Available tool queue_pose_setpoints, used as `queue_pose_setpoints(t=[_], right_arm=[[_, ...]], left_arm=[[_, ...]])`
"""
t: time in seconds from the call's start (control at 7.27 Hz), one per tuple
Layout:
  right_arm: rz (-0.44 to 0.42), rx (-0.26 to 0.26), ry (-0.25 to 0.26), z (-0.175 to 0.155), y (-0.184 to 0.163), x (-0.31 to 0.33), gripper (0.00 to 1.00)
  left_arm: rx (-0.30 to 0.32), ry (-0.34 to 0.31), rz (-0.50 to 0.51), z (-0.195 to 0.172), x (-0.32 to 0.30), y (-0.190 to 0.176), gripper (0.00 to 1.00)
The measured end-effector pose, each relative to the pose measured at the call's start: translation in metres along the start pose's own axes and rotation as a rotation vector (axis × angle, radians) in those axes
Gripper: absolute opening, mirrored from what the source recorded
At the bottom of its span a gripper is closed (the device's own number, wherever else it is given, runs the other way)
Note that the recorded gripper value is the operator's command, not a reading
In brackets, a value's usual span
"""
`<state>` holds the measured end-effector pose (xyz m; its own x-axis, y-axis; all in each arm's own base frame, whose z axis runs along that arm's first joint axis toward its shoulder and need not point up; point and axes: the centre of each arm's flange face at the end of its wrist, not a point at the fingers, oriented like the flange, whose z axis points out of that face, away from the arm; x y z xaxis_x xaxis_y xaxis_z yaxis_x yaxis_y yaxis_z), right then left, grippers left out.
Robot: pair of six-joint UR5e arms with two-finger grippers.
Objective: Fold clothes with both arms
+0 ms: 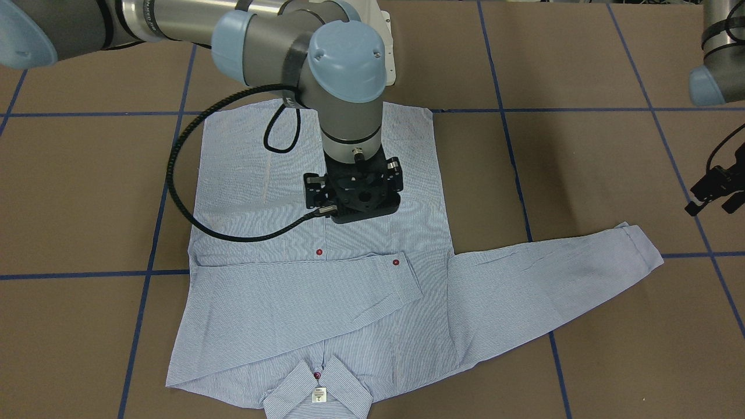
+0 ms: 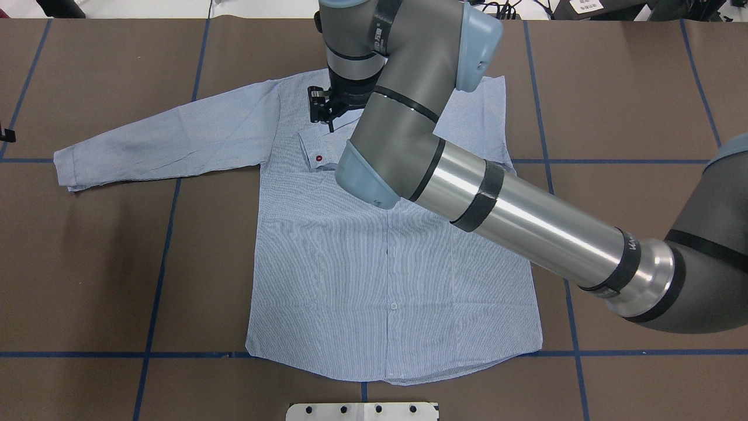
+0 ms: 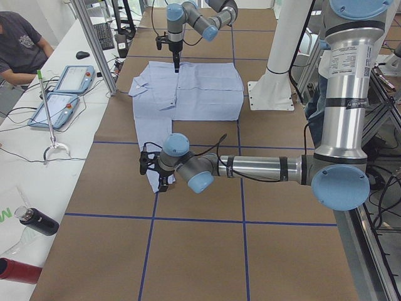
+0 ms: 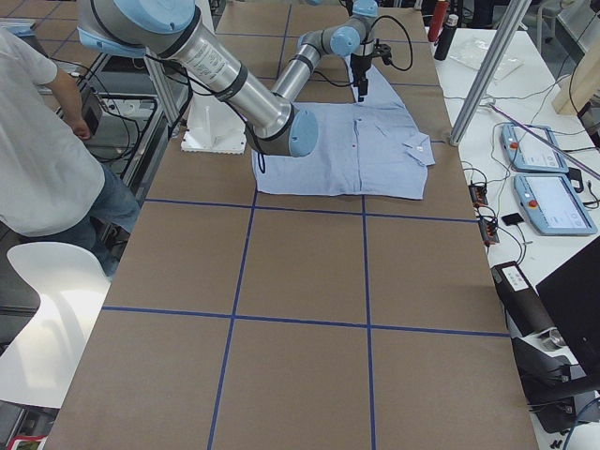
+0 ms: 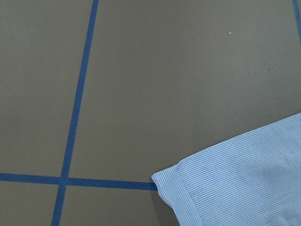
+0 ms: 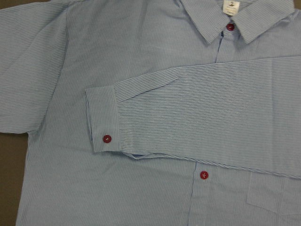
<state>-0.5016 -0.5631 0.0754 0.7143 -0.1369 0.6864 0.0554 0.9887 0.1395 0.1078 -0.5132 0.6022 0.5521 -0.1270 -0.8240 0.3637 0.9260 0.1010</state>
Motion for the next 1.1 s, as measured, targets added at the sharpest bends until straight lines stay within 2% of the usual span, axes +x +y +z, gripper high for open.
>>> queue_pose_setpoints(t=[0.14,0.55,1.1], right_arm=[[0.026,-0.015,0.013,-0.005,0.004,0.031,1.0],[0.046,-0.012,0.014,-0.013,0.015,0.072,1.0],[0.052,-0.008,0.006,-0.015,0.017,0.076,1.0]], left_arm=[[0.019,0.013,-0.043,0.022,0.003,0.014,0.97],[0.05,0.022,-0.102,0.076,0.011,0.04,0.78],[0.046,0.013,-0.111,0.091,0.012,0.04,0.49]])
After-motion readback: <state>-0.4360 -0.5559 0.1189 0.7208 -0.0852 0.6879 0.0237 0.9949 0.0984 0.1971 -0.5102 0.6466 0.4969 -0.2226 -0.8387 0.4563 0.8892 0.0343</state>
